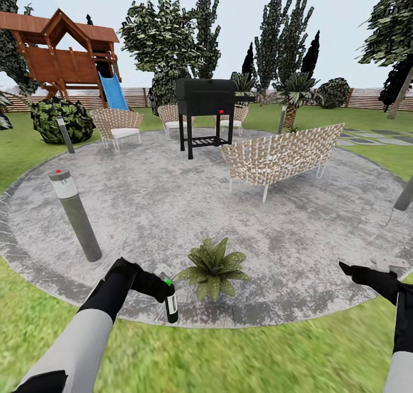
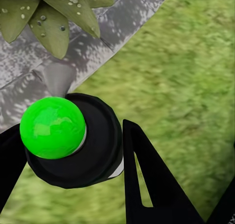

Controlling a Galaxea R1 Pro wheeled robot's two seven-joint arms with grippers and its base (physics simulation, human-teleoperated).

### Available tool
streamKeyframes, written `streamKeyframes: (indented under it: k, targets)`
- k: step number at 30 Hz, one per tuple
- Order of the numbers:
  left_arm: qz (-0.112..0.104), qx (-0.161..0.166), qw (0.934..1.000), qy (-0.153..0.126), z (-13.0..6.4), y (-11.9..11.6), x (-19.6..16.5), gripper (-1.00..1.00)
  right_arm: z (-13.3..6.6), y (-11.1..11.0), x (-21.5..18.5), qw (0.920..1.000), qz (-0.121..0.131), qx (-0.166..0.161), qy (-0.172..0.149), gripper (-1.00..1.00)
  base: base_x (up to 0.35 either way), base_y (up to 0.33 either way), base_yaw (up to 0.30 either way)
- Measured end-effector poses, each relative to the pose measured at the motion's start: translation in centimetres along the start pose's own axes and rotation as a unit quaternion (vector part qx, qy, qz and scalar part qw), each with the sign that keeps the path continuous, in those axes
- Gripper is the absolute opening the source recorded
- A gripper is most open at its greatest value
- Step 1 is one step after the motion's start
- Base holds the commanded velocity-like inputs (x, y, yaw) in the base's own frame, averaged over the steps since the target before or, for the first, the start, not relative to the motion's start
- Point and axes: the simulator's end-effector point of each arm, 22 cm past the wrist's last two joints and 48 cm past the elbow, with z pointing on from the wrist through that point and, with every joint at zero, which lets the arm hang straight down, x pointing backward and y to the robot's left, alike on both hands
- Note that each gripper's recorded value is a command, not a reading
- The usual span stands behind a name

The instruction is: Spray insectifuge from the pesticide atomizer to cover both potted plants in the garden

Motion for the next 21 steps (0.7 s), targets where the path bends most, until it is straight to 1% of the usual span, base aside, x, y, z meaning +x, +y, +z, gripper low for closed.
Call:
streamKeyframes:
  k: [7,8,10,12,15,18,19,21]
  targets:
    - [0.004,-0.001,1.0,0.0,-0.1,0.0,-0.1,-1.0,0.2,0.4,0.2,1.0,-0.001,-0.004,0.003,1.0,0.0,0.0,0.0]
    - [0.005,-0.001,1.0,0.0,-0.1,0.0,-0.1,-1.0,0.3,1.0,0.0,0.9999,-0.009,-0.01,0.004,1.0,0.0,0.0,0.0]
    - [0.006,-0.001,1.0,0.001,-0.1,0.0,-0.1,-1.0,0.8,2.9,-0.5,0.9991,-0.031,-0.027,0.004,1.0,0.0,0.0,0.0]
    - [0.018,-0.001,0.9998,0.009,0.1,-0.3,0.0,-1.0,1.5,6.2,-0.6,0.9959,-0.068,-0.058,0.012,1.0,0.0,0.0,0.0]
    - [0.037,-0.002,0.9991,0.023,0.5,-0.7,0.1,-1.0,2.1,8.1,0.2,0.9931,-0.085,-0.078,0.024,1.0,0.0,0.0,0.0]
    - [0.046,-0.004,0.9985,0.029,0.5,-0.7,0.3,-1.0,2.3,9.8,0.5,0.99,-0.102,-0.093,0.03,1.0,0.0,0.0,0.0]
    - [0.05,-0.006,0.9983,0.03,0.4,-0.5,0.4,-1.0,2.5,11.4,0.5,0.9865,-0.12,-0.106,0.031,1.0,0.0,0.0,0.0]
    - [0.06,-0.009,0.9978,0.028,0.2,-0.1,0.5,-1.0,2.5,13.3,0.6,0.9815,-0.143,-0.123,0.034,1.0,0.0,0.0,0.0]
